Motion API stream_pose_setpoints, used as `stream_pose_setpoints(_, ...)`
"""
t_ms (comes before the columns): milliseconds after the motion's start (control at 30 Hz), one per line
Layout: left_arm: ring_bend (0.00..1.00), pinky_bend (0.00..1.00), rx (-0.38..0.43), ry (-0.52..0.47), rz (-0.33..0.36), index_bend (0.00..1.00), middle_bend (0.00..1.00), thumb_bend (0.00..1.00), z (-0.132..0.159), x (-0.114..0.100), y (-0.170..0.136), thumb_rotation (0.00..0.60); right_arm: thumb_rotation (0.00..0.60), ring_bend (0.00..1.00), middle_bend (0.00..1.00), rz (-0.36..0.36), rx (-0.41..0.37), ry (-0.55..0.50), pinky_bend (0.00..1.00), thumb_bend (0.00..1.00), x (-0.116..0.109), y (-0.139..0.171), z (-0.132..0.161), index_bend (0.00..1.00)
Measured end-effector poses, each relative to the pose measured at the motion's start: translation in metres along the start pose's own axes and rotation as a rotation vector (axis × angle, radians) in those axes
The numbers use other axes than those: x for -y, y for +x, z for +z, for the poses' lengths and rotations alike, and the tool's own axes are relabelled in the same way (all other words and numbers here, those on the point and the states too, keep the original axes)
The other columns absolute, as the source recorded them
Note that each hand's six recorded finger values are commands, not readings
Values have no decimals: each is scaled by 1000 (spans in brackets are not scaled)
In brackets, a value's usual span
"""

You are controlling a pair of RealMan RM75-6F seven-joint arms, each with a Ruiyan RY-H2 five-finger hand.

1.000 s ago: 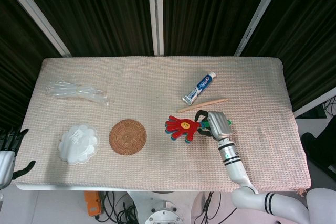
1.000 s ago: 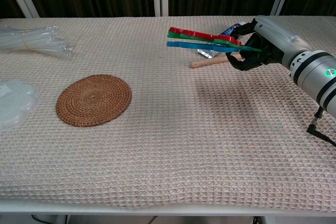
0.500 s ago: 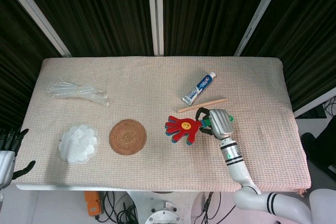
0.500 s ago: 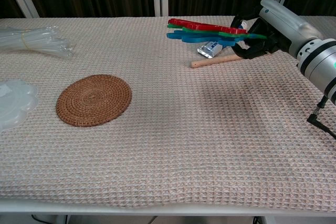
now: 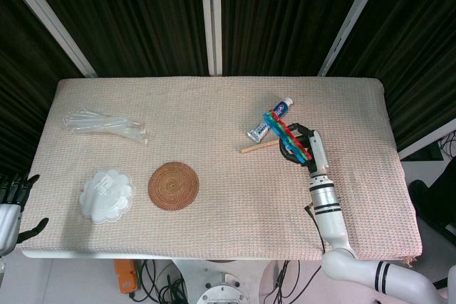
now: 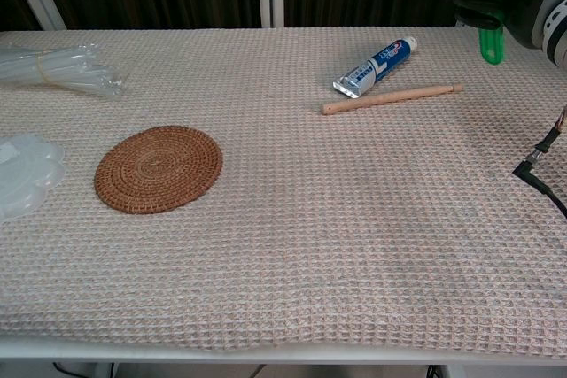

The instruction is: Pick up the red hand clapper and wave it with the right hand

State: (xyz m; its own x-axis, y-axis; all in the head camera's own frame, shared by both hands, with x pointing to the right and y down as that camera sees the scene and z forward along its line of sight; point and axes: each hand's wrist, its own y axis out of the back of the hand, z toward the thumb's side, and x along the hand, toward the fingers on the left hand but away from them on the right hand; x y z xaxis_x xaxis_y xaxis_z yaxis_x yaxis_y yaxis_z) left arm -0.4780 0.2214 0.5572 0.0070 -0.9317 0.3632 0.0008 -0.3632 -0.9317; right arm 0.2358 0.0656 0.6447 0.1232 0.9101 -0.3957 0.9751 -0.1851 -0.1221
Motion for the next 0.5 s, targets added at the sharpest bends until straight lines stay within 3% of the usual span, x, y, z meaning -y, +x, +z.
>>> stream_pose_setpoints(133, 0, 64, -2, 1, -2, 106, 6, 174, 0, 0, 0, 600, 600, 1000, 1000, 9, 24, -43, 1000, 999, -9, -4, 8, 1000)
stream_pose_setpoints(267, 0, 64, -3, 2, -4, 106, 6, 175, -1, 1, 1, 600, 600, 1000, 1000, 12, -21, 90, 1000, 975, -9, -4, 8, 1000)
stream_pose_setpoints(367, 0, 64, -4, 0, -6, 106, 6, 175, -1, 1, 1, 600, 600, 1000, 1000, 21, -65, 290, 1000, 938, -7, -4, 7, 1000)
stream_pose_setpoints(500, 0, 64, -6, -5, -10, 106, 6, 175, -2, 2, 0, 600, 600, 1000, 1000, 32, -143, 696, 1000, 917, -5, -5, 3, 1000)
